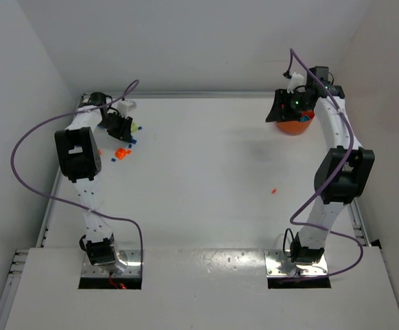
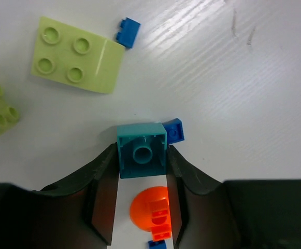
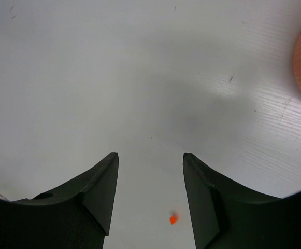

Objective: Sort the legos into containers by color

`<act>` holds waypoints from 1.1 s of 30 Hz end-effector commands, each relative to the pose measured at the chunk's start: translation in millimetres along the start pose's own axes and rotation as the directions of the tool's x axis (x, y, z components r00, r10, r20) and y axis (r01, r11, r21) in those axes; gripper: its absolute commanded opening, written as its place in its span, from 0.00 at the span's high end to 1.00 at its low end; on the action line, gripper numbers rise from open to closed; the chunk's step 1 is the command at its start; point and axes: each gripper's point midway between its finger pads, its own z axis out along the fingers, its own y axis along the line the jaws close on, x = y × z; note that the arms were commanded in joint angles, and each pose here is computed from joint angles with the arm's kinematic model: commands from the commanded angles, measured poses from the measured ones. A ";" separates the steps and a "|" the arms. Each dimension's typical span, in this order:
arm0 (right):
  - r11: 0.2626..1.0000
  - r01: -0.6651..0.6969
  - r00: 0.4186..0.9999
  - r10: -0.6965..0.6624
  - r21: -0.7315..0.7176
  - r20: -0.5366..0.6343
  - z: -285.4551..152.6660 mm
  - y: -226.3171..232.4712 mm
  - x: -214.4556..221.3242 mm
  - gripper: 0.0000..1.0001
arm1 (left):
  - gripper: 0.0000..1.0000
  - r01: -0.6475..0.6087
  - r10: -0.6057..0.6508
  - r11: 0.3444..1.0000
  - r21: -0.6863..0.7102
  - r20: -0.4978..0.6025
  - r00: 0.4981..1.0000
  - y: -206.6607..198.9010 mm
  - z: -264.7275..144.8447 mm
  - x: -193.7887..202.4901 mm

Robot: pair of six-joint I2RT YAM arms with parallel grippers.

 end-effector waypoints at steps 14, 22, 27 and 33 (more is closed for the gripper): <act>0.916 0.032 0.997 -0.002 -0.399 0.074 -15.3 95.8 2.0 0.39 | 0.72 -0.302 0.237 0.930 0.212 0.281 0.930 -191.3 -96.0 -47.6; 0.863 0.003 0.996 0.044 -0.505 0.082 -20.3 135.1 -4.4 0.33 | 0.74 -0.444 0.324 0.857 0.263 0.395 0.860 -305.3 -106.3 -68.8; 0.805 -0.043 0.997 0.069 -0.592 0.022 -15.2 162.3 8.0 0.29 | 0.74 -0.526 0.400 0.818 0.234 0.424 0.812 -350.2 -107.8 -79.7; 0.767 -0.064 0.998 0.040 -0.639 -0.052 3.9 187.2 28.8 0.28 | 0.74 -0.572 0.421 0.787 0.231 0.477 0.772 -384.8 -116.3 -95.3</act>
